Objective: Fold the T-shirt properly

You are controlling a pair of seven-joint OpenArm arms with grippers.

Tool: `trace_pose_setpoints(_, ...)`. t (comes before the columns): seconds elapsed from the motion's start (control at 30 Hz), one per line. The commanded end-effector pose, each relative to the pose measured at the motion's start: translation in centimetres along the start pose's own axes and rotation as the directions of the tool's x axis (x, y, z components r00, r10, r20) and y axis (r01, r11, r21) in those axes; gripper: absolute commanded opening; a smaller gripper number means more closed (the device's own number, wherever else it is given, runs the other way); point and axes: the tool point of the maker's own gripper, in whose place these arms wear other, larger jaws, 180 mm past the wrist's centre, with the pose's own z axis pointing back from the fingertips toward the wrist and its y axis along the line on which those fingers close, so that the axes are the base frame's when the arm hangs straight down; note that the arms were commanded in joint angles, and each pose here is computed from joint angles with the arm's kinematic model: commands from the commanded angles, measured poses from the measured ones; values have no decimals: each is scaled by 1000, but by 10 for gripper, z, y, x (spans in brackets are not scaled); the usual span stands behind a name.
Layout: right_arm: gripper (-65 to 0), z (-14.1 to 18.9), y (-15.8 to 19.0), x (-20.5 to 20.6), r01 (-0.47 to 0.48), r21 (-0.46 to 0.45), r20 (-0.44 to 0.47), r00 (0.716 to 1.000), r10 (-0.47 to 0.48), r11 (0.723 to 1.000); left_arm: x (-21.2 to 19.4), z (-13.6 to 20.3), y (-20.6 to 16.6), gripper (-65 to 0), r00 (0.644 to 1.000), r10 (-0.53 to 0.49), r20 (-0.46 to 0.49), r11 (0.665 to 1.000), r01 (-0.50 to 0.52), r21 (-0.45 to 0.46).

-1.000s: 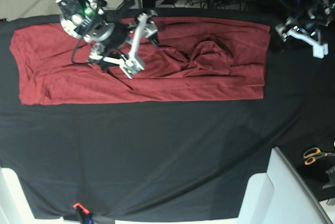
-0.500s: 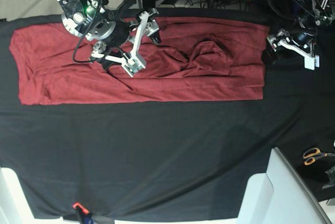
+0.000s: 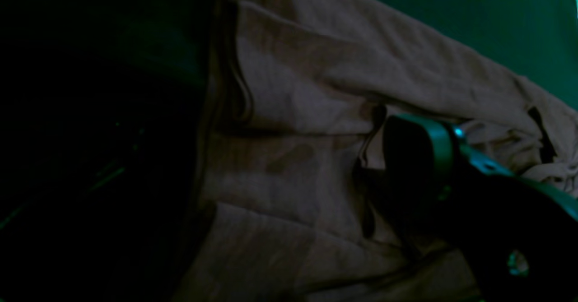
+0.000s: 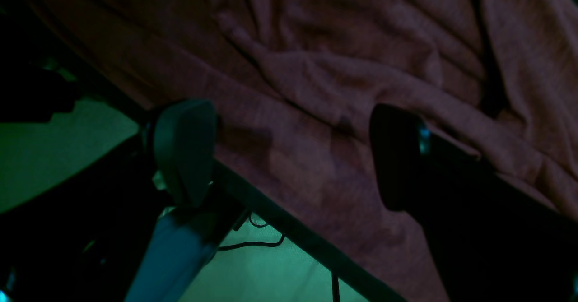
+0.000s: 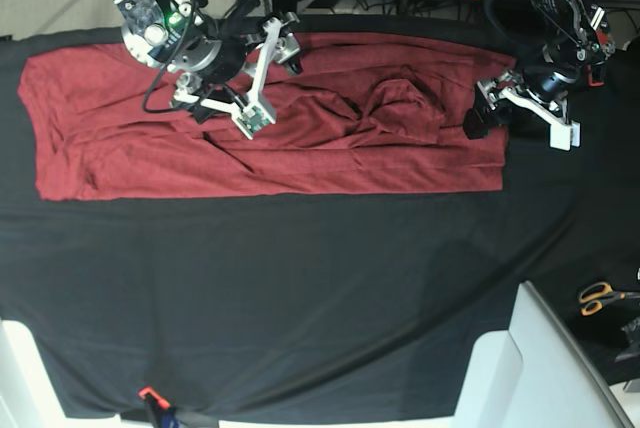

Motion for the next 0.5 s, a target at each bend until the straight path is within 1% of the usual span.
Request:
trace_pose_setpoints(0.0,-149,1,1,11,-1,7,50,999,1,1000,-40,-3,-2,0,987,-3,-163,1000,5,12)
trace_pose_setpoints(0.17,-149,-1,1,9,2,7,53,999,-2,1000,-41,-3,-3,0,986,-5,-166,1000,6,8)
trace_pose_setpoints(0.3,-149,-1,0,11,1,6,57,998,-1,1000,-52,-14,-23,0,975,-55,-213,998,46,-46)
trace_pose_setpoints(0.47,-149,-1,0,11,0,5,58,998,0,1000,-56,-18,-31,0,975,-48,-216,997,36,-61)
